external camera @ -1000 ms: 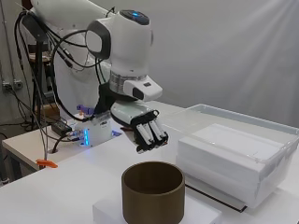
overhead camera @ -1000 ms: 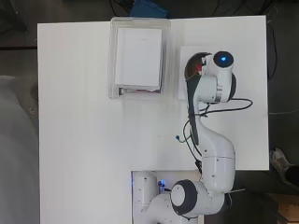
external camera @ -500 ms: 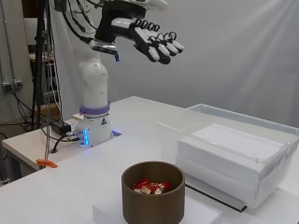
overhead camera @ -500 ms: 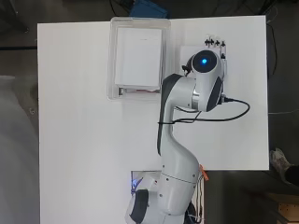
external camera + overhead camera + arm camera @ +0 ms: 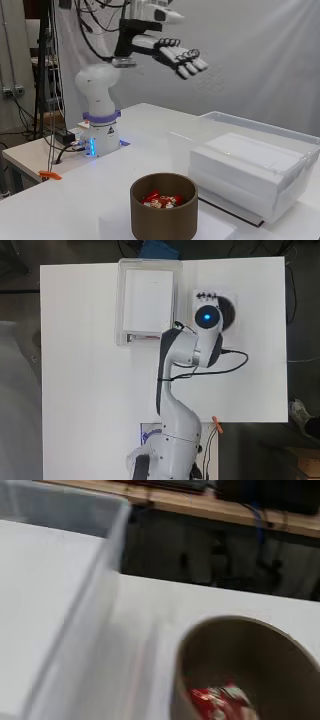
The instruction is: Teleoperate dual arm-hand system to remove items from a box
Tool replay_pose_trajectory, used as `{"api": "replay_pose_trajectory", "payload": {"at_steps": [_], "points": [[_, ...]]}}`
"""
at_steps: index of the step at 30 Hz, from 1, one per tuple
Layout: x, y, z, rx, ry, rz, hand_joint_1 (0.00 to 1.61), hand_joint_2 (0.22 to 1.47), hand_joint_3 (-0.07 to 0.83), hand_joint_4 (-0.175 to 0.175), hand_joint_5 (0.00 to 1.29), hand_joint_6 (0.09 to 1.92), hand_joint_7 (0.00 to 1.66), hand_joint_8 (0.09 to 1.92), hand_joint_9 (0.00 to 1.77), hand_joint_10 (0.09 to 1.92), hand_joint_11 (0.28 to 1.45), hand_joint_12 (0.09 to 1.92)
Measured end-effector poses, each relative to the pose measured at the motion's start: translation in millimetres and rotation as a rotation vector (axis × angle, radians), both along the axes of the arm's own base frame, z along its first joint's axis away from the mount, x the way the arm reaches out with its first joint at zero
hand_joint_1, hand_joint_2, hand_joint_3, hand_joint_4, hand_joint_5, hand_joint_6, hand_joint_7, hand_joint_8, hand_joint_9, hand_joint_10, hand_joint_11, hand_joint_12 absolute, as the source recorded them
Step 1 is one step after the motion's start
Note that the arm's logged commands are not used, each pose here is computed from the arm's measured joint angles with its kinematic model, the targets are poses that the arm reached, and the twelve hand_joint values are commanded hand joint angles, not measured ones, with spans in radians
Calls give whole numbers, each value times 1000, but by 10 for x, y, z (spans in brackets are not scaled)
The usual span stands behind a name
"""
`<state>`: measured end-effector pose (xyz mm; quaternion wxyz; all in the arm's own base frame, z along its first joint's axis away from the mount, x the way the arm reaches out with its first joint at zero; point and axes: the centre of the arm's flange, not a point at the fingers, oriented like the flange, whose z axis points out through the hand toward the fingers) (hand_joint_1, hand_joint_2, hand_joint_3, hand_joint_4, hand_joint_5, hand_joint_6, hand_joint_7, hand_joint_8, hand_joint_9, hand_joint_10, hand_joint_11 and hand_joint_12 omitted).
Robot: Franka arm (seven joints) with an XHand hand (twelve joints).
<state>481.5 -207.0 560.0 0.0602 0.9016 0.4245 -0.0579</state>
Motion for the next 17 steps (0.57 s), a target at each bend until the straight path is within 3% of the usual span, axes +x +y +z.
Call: {"api": "replay_pose_trajectory", "payload": {"at_steps": [2,5,9,13,17], "points": [[105,725,116,29,-29,147,99,826,3,14,162,87,216,87,317,87,442,87],[63,1207,201,64,-50,247,96,833,5,18,163,87,226,87,321,87,446,87],[-83,1115,266,121,-58,230,82,826,1,31,186,87,239,87,315,87,433,87],[-48,1079,274,115,-39,203,117,839,5,-6,198,87,251,87,338,87,449,87],[-108,1039,317,89,-27,142,214,880,17,-6,178,87,246,87,346,87,456,87]]}}
